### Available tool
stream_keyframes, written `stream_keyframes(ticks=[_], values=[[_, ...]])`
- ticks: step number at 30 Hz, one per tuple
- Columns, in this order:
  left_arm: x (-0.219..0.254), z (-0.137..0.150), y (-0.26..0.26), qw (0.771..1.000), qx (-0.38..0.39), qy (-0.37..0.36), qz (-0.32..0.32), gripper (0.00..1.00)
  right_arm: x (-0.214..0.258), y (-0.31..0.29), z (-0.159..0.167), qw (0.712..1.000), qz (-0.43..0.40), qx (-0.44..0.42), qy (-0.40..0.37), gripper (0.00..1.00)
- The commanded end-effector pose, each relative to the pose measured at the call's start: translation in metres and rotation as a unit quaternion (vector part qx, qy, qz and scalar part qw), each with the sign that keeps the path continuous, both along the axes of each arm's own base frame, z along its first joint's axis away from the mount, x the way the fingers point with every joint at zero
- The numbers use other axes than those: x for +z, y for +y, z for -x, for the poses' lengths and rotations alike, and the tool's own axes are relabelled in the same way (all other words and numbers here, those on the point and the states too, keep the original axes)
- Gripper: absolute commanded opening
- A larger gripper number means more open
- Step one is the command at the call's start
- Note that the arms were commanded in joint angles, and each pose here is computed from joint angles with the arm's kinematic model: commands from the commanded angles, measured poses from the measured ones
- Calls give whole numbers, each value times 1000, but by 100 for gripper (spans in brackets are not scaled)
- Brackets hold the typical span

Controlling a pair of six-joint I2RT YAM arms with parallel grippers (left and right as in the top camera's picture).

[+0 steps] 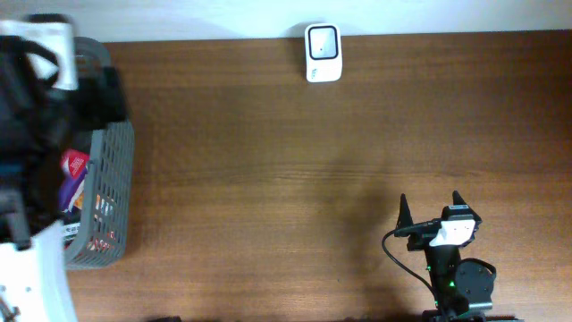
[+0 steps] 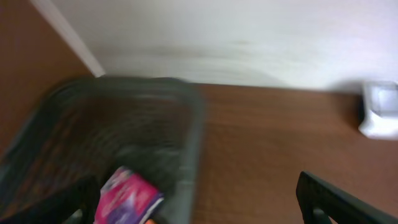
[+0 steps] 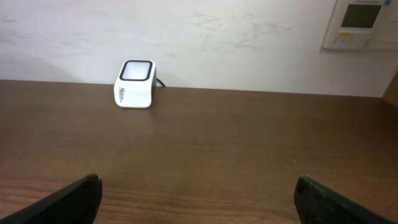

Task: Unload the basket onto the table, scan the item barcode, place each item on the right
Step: 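Grasp the purple Carefree liner pack in the basket with the left gripper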

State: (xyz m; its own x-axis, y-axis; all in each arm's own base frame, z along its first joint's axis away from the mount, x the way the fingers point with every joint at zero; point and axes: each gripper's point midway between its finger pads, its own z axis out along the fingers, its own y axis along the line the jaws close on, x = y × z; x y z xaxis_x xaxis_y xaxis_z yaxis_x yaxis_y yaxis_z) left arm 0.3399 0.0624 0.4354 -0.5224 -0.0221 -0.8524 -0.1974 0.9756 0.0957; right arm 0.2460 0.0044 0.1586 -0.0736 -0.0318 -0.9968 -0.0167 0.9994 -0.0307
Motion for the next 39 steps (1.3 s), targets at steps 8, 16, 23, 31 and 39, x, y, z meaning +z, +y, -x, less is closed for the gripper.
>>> stream_keyframes(ticks=[8,16,23,31,39], values=[[-48,15,155,953,282,20,110,99,-3,-1,0,1000,0,-4,3,99],[-204,-45,174,925,247,217,192,99,-3,-1,0,1000,0,-4,3,98],[-305,-35,170,868,250,364,227,99,-3,-1,0,1000,0,-4,3,98],[-355,-29,174,826,316,397,246,91,-3,-1,0,1000,0,-4,3,98],[-398,-6,176,807,348,424,218,60,-3,-1,0,1000,0,-4,3,98]])
